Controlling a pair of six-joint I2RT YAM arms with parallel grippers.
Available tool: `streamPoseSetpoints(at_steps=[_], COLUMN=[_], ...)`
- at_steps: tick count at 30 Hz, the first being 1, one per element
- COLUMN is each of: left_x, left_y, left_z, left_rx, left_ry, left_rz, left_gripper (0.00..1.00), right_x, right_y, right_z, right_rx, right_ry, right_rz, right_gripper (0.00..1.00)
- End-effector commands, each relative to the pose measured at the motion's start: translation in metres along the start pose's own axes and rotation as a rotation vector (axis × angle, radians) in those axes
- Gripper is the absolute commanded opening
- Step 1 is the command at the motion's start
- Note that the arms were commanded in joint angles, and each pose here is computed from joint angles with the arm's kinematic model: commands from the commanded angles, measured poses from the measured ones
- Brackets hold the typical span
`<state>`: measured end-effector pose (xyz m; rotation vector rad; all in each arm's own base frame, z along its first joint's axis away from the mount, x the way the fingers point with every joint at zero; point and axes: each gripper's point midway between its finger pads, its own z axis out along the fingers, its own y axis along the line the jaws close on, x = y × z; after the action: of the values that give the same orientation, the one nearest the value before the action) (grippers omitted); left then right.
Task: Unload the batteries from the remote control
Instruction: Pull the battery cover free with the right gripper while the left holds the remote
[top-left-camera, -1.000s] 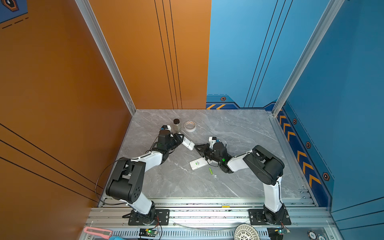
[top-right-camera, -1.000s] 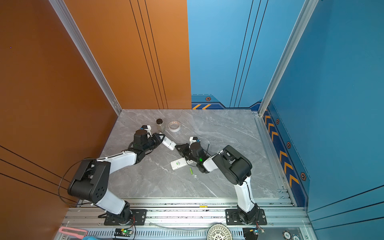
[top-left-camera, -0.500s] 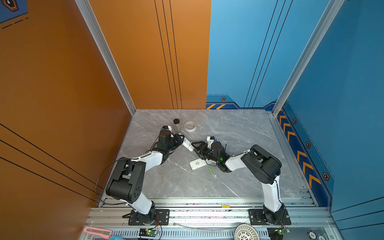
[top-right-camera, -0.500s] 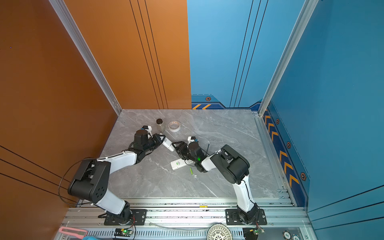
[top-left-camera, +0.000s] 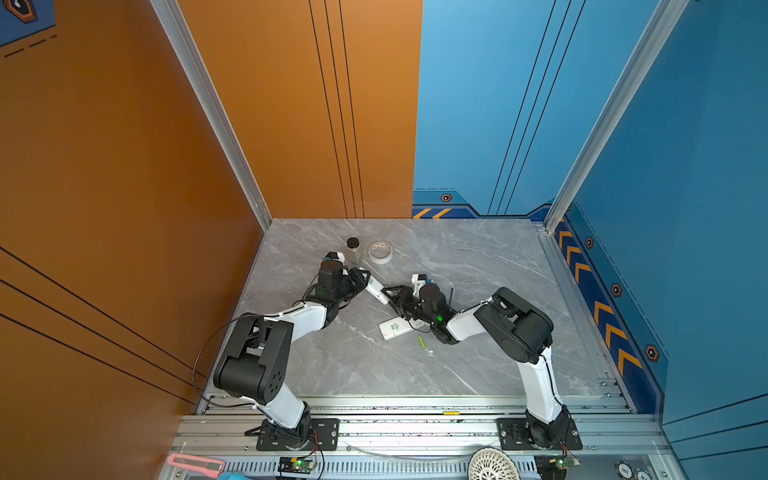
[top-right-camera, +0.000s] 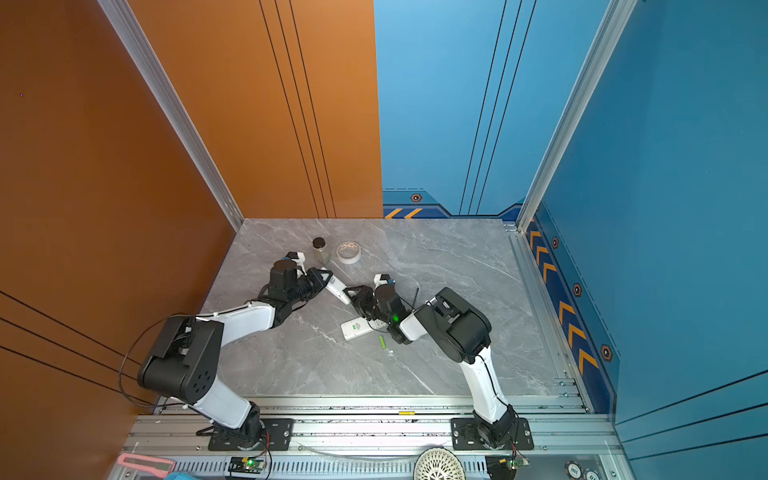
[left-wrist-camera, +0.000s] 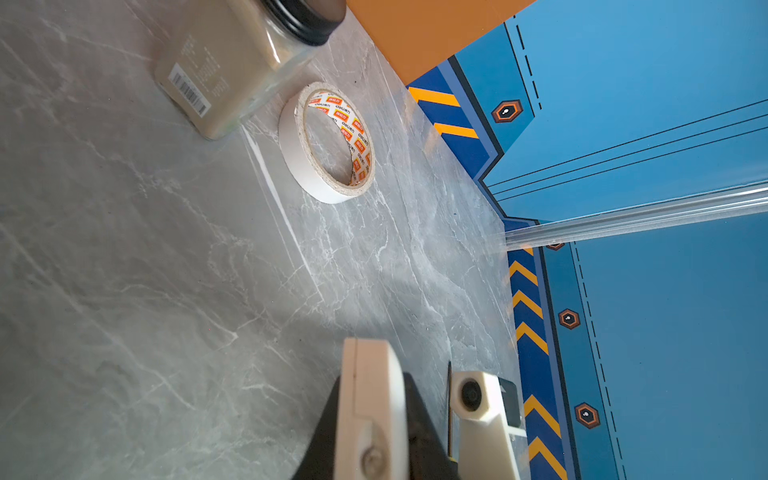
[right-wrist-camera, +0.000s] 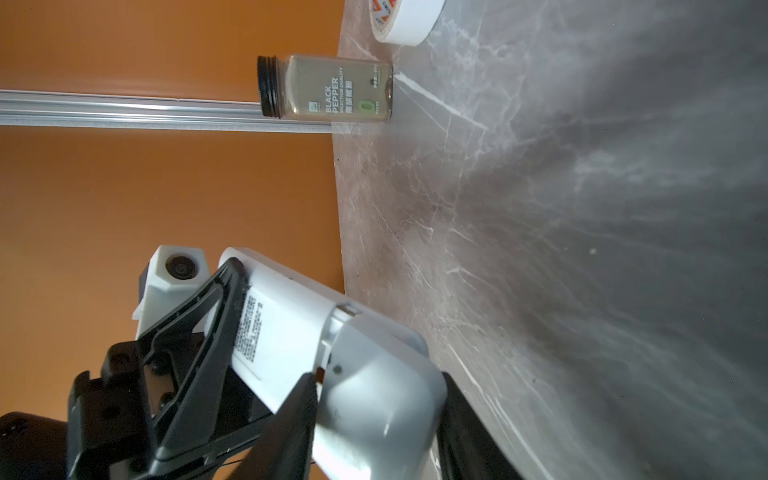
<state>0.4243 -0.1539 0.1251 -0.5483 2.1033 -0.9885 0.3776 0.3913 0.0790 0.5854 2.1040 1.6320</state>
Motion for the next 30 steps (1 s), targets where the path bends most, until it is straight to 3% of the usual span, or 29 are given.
streamPoseSetpoints(at_steps=[1,12,23,30], left_x=[-0.009,-0.008,-0.006,-0.012], left_y=[-0.018,-0.007,0.008,0.006], left_z=[0.002,0.002,0.003,0.002], left_rx=[0.059,0.026,-0.014,0.005], left_ry=[-0.016,-0.028,-0.030,-0.038], left_rz=[0.010,0.012,0.002,-0.015], left_gripper=[0.00,0.00,0.00,0.00], right_x=[0.003,0.005,-0.008,-0.036], right_y=[-0.004,0.010,-0.010,0.004], right_z=[-0.005,-0.020,-0.036,-0.047], right_rx=[0.003,-0.017,0.059,0.116], right_ry=[0.004,-0.003,-0.041,-0.080], right_rz=[0.005,0.006,0.027,-0.032], right_gripper=[0.43,0.42,0.36,0.49])
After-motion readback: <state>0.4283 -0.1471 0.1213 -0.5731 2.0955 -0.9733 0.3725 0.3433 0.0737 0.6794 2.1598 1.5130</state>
